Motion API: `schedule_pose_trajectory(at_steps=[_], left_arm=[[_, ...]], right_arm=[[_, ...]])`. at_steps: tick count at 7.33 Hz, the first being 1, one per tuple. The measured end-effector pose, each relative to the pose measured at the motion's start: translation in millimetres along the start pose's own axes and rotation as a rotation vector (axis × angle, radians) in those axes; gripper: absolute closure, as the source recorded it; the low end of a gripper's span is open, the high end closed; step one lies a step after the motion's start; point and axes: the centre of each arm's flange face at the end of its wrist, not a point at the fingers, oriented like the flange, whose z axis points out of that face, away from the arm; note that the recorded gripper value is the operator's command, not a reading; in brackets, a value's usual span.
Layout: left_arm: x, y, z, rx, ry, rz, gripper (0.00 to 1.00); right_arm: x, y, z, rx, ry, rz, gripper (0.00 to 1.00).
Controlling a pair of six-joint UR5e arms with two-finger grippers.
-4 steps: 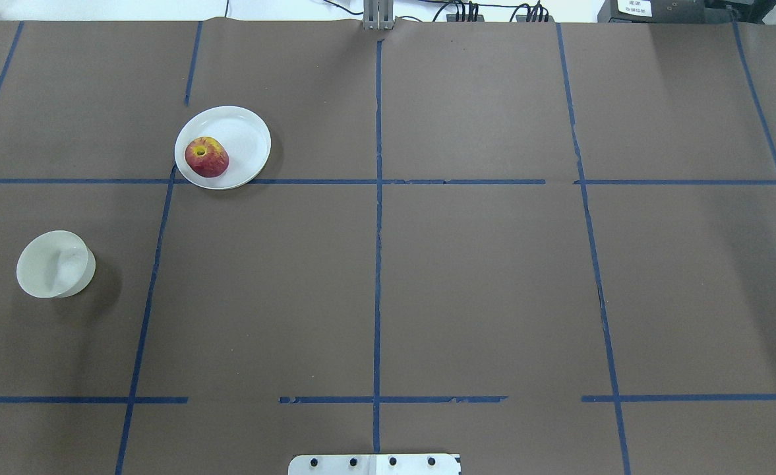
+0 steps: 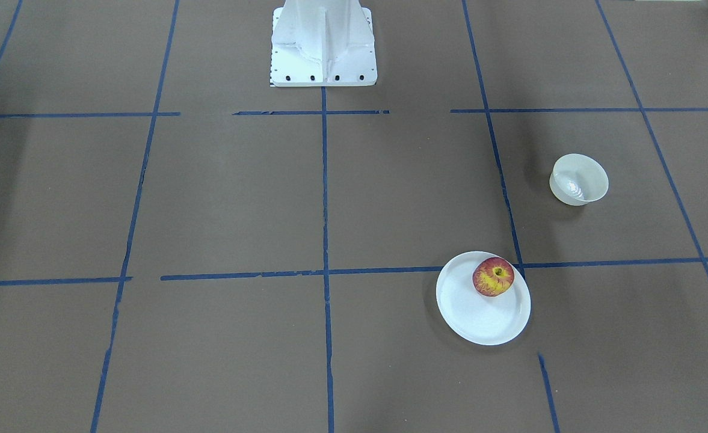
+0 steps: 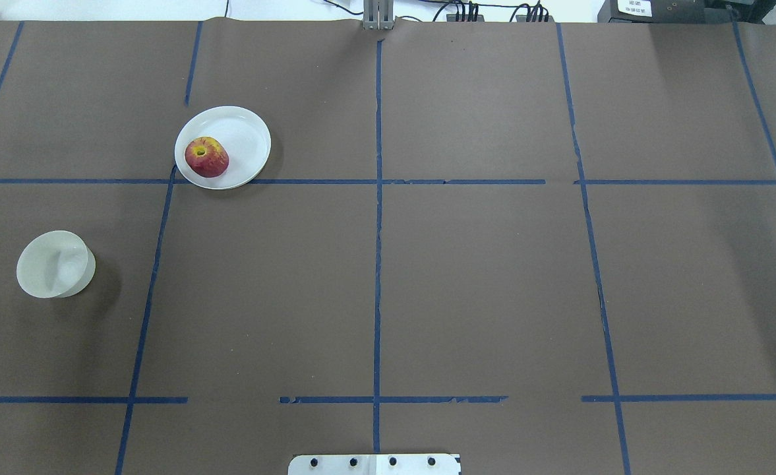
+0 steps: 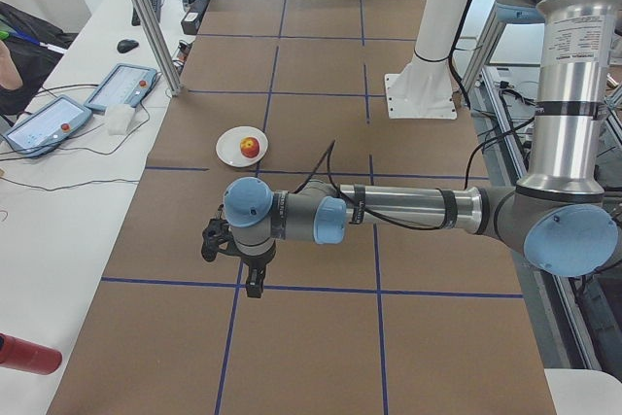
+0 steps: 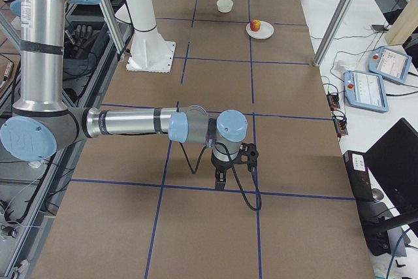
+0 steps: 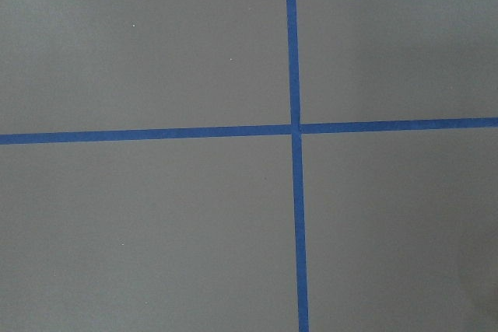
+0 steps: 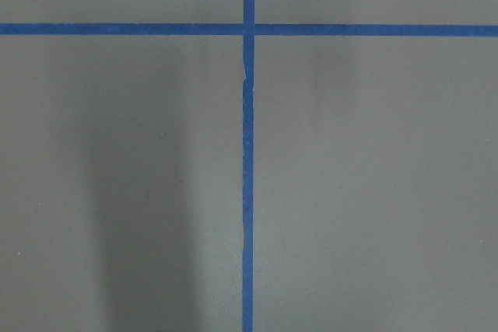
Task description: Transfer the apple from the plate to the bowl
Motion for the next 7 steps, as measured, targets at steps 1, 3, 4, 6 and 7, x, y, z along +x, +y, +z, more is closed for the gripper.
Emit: schedule_pose_trajectory(at_steps=[1,3,4,6,7], left_arm=[[16.9,-19.7,-8.1,0.018,-0.012,0.034,0.0],[90.5,-71.7,-17.1,0.044,-0.034,0.103,0.0],[147.3,-84.7,-18.3,0.049,-0.019,0.093,0.0],[284.5,-97.0,-0.4,0.031,0.008,0.064,0.0],[349.0,-97.6,22.3,0.013,0.001,0.059,0.0]], right_arm=[[-0.1,0.0,-0.1,0.0,0.0,0.0,0.0],[-0.3,0.0,-0.3,0.001,0.0,0.0,0.0],[-0.4,-0.1,-0.4,0.001,0.0,-0.001,0.0],[-0.2,0.0,-0.5,0.001,0.0,-0.001,0.0],[-0.3,0.0,-0.5,0.001,0.0,-0.001,0.0]])
